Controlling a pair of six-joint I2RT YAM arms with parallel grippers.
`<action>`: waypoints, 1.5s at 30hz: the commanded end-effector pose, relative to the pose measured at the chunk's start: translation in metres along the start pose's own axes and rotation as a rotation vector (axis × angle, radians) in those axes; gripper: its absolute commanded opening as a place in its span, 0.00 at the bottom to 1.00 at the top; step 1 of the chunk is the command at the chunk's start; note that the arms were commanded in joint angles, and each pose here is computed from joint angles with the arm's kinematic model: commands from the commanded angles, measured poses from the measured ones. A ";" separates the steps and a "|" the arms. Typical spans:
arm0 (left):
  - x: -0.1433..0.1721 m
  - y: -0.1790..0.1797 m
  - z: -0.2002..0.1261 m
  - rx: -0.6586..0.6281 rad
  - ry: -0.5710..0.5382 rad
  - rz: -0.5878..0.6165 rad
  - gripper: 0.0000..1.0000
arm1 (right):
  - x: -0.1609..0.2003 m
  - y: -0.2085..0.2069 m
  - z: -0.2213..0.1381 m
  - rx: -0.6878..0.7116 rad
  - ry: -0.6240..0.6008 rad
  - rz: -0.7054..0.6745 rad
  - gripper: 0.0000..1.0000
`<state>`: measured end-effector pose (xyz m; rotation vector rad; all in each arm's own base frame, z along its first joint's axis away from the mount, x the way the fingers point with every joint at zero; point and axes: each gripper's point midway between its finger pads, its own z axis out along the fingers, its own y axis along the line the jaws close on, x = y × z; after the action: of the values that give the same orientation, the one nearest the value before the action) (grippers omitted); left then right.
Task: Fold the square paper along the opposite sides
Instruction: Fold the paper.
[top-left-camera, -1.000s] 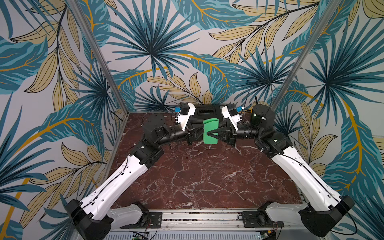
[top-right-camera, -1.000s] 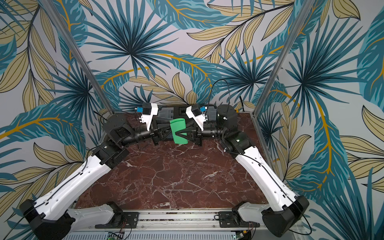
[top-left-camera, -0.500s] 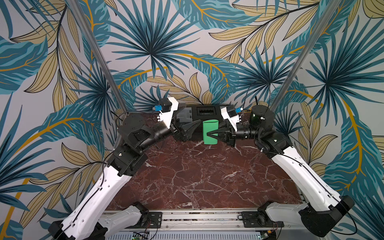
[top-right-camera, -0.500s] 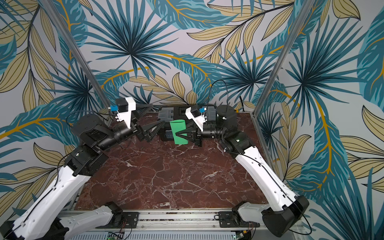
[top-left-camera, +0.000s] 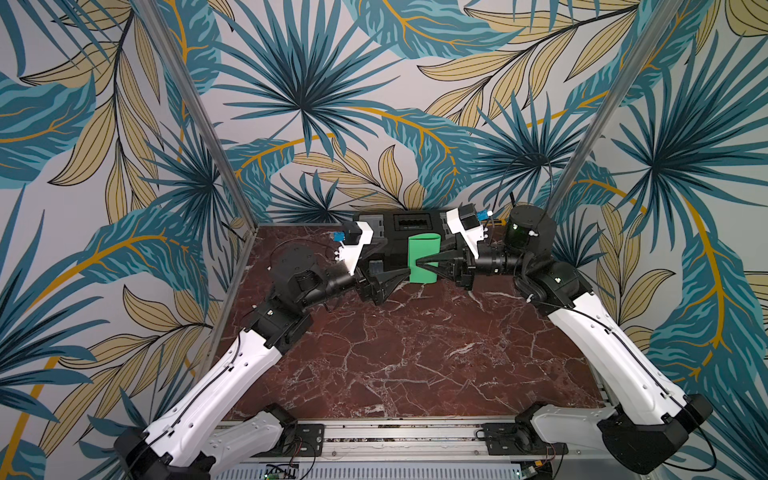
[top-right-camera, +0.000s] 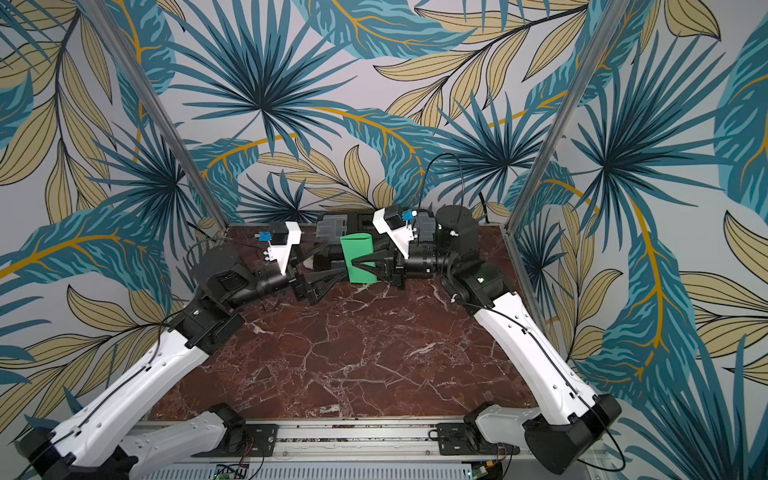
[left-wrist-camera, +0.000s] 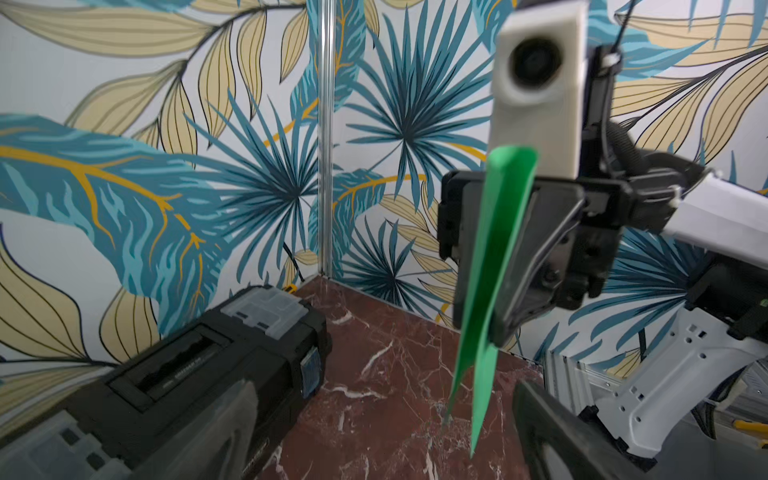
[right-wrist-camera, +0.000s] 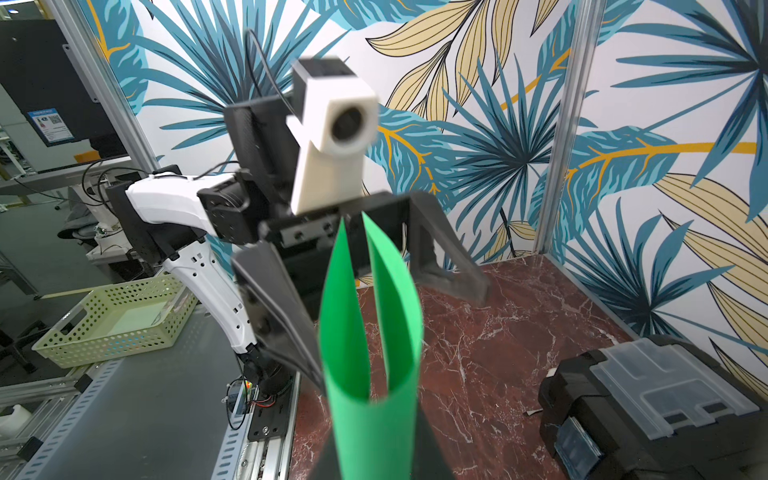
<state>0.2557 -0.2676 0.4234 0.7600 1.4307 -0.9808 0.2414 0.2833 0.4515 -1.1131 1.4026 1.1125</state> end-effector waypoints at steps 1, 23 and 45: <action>-0.028 -0.022 -0.007 0.087 -0.106 0.038 1.00 | -0.005 0.003 -0.002 0.008 -0.002 0.003 0.18; -0.016 -0.057 0.002 0.290 -0.046 0.037 0.79 | -0.011 -0.005 0.006 -0.008 -0.005 0.009 0.18; -0.022 -0.053 0.008 0.256 -0.039 0.043 0.40 | -0.004 -0.008 0.010 -0.020 0.008 0.031 0.18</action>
<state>0.2168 -0.2979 0.4301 0.9488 1.3131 -1.1739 0.2532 0.2891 0.4552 -1.1057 1.4172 1.1162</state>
